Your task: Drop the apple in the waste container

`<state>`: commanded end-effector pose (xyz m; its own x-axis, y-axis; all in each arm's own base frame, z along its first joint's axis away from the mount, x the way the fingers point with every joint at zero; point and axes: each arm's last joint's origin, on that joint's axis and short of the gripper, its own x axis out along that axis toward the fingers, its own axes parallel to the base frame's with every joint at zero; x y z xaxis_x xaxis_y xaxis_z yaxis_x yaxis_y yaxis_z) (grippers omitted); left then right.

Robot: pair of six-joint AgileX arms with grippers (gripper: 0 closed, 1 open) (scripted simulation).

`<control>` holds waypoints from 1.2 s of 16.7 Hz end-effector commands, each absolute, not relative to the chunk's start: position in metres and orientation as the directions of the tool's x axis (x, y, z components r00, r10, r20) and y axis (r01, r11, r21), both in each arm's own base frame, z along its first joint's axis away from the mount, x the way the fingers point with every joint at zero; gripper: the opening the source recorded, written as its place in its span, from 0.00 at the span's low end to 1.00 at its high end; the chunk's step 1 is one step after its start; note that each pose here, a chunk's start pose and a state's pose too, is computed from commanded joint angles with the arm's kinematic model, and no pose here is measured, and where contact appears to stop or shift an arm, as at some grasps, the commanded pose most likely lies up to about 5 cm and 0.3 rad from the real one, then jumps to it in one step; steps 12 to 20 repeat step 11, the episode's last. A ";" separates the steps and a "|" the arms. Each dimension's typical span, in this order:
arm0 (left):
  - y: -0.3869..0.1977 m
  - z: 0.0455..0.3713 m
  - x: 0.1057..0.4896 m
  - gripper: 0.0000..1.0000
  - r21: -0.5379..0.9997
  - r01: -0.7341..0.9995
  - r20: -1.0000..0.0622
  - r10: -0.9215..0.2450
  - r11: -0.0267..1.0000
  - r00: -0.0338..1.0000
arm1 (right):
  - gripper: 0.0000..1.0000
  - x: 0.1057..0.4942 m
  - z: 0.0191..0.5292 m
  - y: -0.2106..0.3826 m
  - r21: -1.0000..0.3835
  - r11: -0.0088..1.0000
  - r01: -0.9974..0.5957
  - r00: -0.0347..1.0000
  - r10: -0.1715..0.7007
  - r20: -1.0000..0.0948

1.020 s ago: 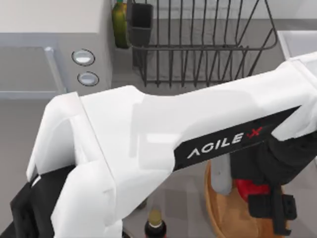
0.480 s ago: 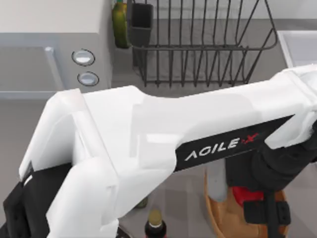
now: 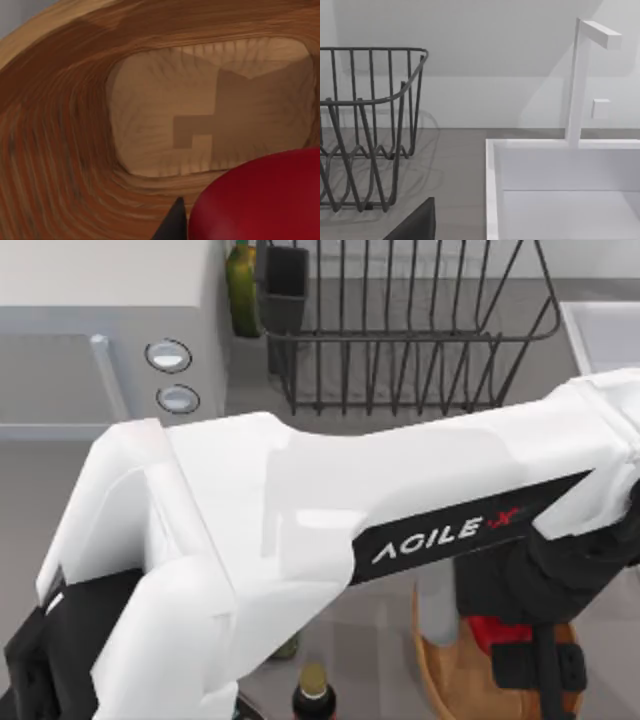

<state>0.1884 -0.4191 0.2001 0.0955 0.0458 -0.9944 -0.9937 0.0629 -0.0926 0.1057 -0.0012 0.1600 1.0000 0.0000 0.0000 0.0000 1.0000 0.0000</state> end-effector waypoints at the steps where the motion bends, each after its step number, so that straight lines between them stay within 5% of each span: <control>1: -0.419 0.200 0.188 0.68 -0.093 -0.994 -0.994 0.046 0.063 0.096 | 1.00 0.106 0.160 -0.001 0.000 1.000 0.000 1.000 0.000 0.000; 6: -0.419 0.200 0.188 1.00 -0.093 -0.994 -0.994 0.046 0.063 0.096 | 1.00 0.106 0.160 -0.001 0.000 1.000 0.000 1.000 0.000 0.000; 20: -0.419 0.200 0.188 1.00 -0.093 -0.994 -0.994 0.046 0.063 0.096 | 1.00 0.106 0.160 -0.001 0.000 1.000 0.000 1.000 0.000 0.000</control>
